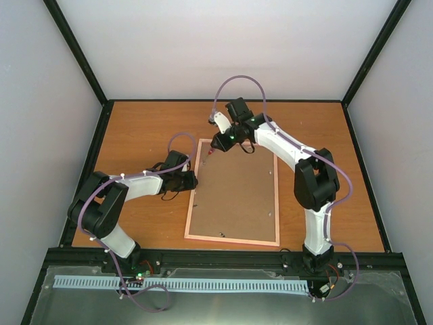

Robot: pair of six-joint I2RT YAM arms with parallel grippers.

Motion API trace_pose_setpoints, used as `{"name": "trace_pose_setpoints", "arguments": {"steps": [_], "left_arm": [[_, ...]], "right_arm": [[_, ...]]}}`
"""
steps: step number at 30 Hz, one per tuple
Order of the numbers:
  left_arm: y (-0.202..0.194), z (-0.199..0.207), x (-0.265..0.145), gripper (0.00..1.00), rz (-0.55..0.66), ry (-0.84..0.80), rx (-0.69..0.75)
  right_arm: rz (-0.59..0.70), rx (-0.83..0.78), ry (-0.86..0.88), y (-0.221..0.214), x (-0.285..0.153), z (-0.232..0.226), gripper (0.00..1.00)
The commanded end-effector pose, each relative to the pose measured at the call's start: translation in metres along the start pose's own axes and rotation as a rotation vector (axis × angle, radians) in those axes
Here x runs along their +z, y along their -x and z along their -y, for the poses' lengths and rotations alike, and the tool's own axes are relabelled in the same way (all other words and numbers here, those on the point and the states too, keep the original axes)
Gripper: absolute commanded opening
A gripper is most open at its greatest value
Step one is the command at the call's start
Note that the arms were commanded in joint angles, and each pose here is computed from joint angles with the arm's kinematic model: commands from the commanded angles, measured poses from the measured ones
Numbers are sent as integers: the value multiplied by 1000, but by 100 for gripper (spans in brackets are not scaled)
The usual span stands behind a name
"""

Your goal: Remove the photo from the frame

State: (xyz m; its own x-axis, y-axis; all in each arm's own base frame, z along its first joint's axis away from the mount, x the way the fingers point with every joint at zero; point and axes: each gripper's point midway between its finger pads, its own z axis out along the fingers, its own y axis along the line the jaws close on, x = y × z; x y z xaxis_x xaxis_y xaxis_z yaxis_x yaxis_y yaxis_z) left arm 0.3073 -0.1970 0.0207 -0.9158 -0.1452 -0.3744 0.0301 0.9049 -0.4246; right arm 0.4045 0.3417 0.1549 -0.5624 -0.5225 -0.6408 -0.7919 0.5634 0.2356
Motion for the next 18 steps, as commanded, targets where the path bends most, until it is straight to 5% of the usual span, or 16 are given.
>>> {"name": "trace_pose_setpoints", "arguments": {"steps": [1, 6, 13, 18], "left_arm": [[-14, -13, 11, 1, -48, 48, -22], [2, -2, 6, 1, -21, 39, -2], [32, 20, -35, 37, 64, 16, 9], [18, 23, -63, 45, 65, -9, -7]], "right_arm": [[-26, -2, -79, -10, -29, 6, 3], [32, 17, -112, 2, -56, 23, 3], [93, -25, -64, -6, -100, 19, 3], [108, -125, -22, -40, -117, -10, 3]]}}
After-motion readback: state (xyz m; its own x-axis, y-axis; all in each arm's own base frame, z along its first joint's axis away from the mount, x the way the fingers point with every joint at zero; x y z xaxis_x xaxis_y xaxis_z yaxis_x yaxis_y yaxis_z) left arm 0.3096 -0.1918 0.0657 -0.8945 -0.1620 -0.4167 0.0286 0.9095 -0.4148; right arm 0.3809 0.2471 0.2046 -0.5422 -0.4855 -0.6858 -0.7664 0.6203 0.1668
